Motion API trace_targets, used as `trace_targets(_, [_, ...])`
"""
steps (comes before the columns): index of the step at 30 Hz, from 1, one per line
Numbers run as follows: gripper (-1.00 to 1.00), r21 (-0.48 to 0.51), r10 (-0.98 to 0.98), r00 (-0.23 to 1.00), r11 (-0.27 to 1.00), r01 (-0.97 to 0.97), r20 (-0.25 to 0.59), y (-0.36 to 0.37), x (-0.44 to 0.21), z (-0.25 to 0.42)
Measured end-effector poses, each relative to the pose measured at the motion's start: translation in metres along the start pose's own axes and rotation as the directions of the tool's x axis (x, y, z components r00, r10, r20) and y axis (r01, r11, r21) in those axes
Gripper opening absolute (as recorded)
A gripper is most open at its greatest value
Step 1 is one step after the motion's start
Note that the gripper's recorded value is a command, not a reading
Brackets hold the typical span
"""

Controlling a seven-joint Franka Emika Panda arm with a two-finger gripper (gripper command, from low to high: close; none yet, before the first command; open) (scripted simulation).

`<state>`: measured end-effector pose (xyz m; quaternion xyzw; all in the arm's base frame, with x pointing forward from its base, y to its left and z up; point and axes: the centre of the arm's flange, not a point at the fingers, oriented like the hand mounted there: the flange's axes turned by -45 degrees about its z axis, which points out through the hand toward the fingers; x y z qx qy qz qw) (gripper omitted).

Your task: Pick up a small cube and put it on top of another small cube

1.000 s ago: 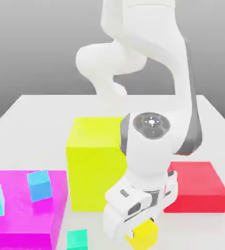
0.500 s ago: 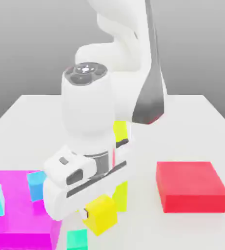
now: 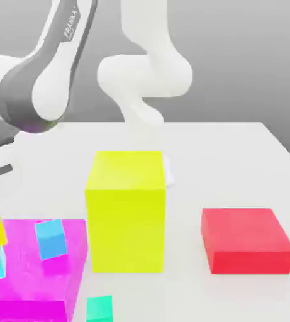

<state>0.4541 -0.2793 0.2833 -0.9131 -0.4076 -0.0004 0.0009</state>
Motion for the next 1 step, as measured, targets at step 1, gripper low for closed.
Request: trace_targets(1, [1.00, 0.000, 0.000, 1.000, 1.000, 0.000, 0.000, 0.0000, 0.0000, 0.0000])
